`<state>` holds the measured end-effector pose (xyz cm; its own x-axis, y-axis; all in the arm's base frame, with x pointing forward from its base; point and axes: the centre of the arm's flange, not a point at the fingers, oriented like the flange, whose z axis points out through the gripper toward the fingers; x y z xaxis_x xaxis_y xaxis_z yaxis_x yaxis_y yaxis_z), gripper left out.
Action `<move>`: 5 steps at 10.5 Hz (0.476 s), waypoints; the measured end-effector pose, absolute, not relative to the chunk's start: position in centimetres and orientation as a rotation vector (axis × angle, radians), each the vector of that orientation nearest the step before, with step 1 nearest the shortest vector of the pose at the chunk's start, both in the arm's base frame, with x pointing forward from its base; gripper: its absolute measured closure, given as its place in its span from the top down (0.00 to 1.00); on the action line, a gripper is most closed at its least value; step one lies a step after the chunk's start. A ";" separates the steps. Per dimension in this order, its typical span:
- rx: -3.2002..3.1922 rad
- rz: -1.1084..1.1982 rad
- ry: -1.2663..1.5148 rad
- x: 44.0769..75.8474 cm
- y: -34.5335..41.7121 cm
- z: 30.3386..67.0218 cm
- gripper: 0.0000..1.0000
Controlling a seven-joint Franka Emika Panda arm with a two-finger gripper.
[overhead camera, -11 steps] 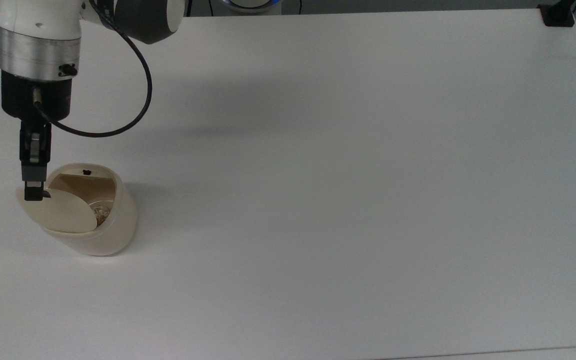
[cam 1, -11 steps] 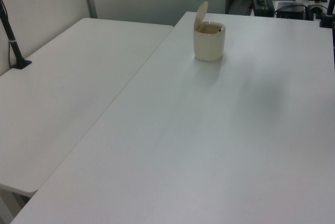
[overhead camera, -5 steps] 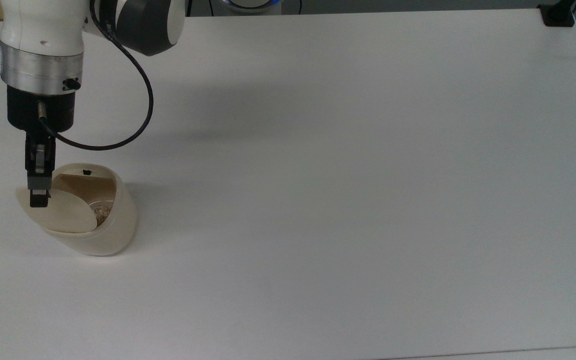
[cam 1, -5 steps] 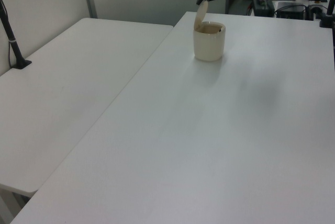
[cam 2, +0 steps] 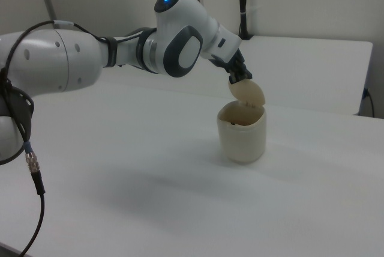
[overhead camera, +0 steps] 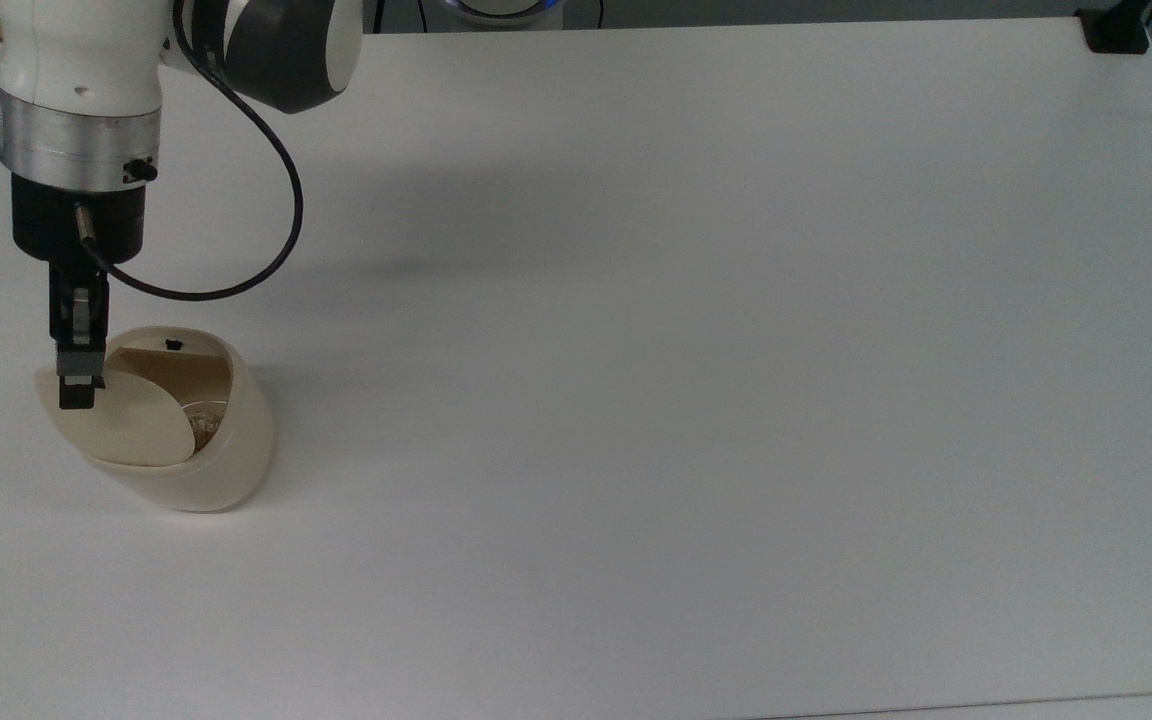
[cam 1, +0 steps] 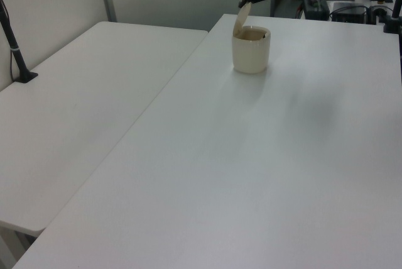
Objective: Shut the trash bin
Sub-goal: 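Push the raised lid with the gripper fingertips to tip it over, then press the lid down onto the bin rim with the gripper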
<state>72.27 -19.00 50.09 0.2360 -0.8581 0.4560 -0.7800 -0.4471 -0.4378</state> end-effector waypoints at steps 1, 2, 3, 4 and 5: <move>-2.396 -0.997 1.565 72.0 -19.0 50.0 0.01; -2.421 -0.992 1.546 71.6 -19.0 50.0 0.01; -2.453 -0.985 1.519 71.1 -19.0 49.9 0.01; -2.503 -0.973 1.476 70.4 -19.0 49.7 0.01; -2.534 -0.959 1.452 69.9 -19.0 49.4 0.01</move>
<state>69.89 -18.98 49.38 0.3598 -0.7989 0.4819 -0.7568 -0.5520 -0.3500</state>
